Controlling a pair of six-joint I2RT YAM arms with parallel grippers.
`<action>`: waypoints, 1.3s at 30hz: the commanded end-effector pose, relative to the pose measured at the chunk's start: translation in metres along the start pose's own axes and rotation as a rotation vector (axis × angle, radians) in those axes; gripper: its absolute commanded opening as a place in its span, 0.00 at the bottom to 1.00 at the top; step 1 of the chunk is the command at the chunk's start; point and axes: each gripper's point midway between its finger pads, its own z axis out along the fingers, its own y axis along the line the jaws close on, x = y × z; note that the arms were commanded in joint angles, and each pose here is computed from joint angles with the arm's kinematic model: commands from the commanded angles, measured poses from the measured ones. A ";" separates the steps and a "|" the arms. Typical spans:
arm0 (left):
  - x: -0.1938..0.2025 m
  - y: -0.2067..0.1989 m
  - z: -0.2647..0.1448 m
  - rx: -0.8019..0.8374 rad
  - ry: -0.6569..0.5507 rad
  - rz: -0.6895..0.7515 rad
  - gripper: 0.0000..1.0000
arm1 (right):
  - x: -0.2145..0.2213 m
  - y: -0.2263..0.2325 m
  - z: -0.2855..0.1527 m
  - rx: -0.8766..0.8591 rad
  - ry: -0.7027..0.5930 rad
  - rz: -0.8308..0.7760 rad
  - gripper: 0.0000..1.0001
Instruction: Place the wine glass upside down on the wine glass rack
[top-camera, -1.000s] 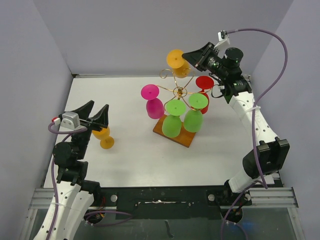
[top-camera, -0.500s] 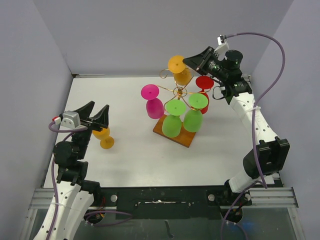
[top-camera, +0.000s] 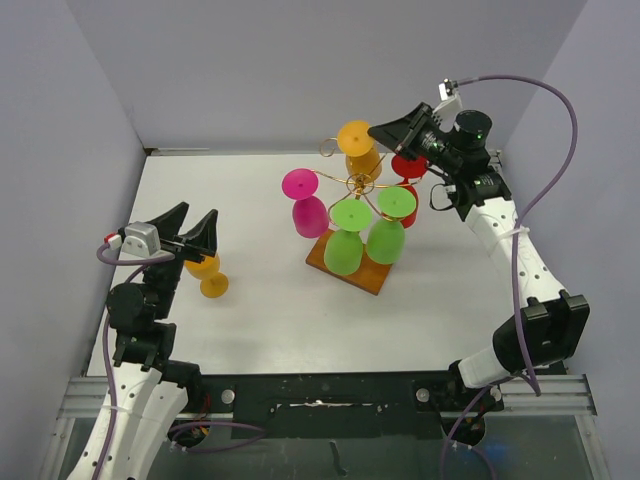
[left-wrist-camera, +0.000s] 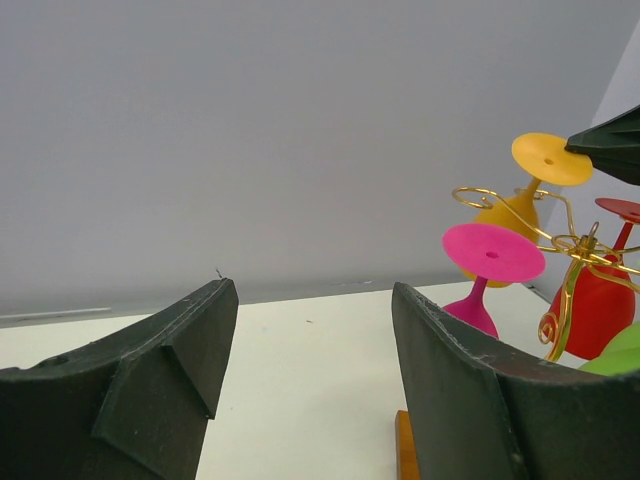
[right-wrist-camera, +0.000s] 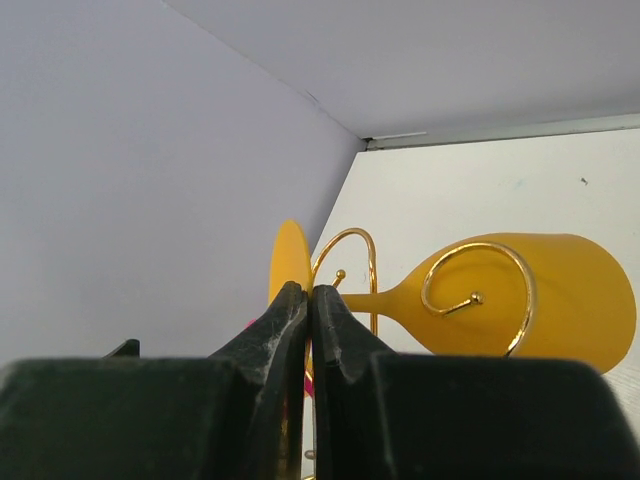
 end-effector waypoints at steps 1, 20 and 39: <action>-0.028 -0.003 0.002 0.001 -0.068 0.018 0.62 | -0.018 0.027 -0.020 -0.041 -0.071 -0.044 0.00; -0.030 -0.002 0.001 -0.010 -0.070 0.025 0.62 | -0.031 0.004 -0.035 0.116 -0.178 -0.085 0.00; -0.031 -0.001 0.001 -0.013 -0.075 0.030 0.62 | -0.046 -0.018 -0.024 0.166 -0.225 -0.100 0.00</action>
